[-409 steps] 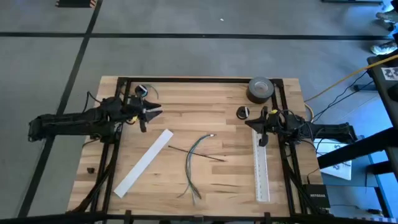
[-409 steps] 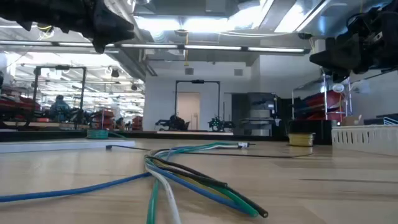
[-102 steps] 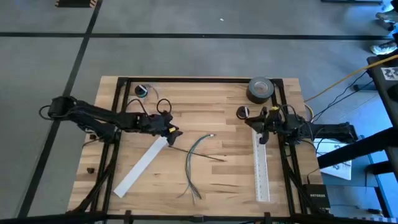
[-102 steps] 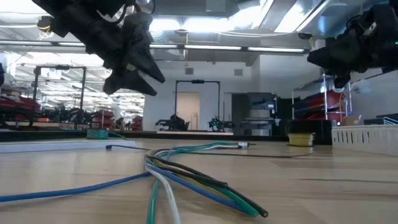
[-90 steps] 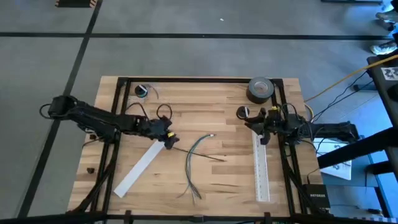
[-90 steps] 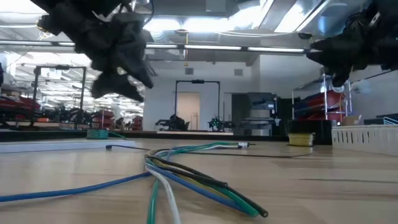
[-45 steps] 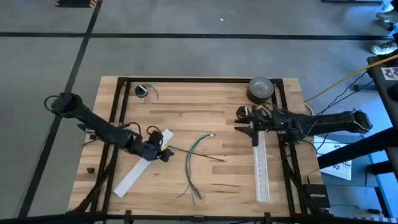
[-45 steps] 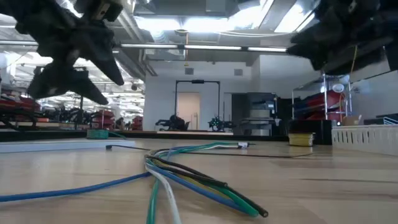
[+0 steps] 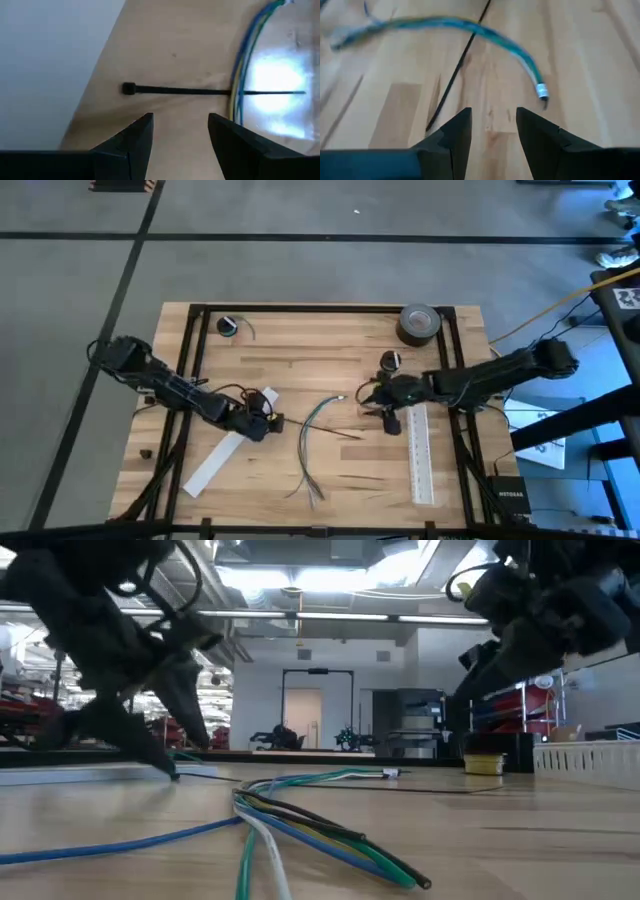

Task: Ziptie cables
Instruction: Wrap the cable wires using the black zip tie

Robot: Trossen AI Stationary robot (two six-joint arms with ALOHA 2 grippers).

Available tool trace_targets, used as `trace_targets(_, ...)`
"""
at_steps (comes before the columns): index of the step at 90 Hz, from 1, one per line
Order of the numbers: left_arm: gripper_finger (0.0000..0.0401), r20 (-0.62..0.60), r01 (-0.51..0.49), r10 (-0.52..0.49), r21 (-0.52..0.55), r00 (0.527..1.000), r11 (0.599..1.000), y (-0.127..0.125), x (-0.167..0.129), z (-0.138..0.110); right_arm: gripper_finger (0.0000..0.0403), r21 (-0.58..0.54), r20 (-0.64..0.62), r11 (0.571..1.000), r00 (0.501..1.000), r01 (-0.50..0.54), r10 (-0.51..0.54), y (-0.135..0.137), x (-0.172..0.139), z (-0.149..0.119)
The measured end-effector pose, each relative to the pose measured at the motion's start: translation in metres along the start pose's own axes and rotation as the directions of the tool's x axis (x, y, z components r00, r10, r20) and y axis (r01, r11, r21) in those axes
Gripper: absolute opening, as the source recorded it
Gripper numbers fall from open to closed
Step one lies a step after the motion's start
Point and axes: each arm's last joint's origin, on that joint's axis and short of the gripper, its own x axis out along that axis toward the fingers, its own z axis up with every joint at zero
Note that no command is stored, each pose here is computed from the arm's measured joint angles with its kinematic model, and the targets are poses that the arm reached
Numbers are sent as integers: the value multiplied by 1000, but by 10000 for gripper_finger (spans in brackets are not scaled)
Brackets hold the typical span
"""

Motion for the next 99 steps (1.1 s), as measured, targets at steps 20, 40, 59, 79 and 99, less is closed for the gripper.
trace_targets(20, 175, 69, -3, 8, -79, 998, 997, 5, 12, -6, 143, -89, -48, 992, 994, 91, -96, 14, 16, 2)
trace_targets(40, 175, 87, -16, 27, -127, 996, 992, 5, 18, 1, 143, -111, -73, 983, 985, 149, -158, 19, 34, -4)
trace_targets(59, 175, 127, -37, 48, -92, 991, 995, 5, 24, 14, 143, -94, -72, 986, 987, 134, -141, 22, 52, -10)
trace_targets(79, 175, 157, -68, 64, 22, 985, 997, 6, 28, 22, 143, -97, -86, 986, 986, 133, -142, 23, 57, -8)
trace_targets(99, 175, 162, -57, 46, 60, 986, 997, 5, 28, 21, 143, -93, -72, 987, 988, 133, -140, 23, 57, -2)
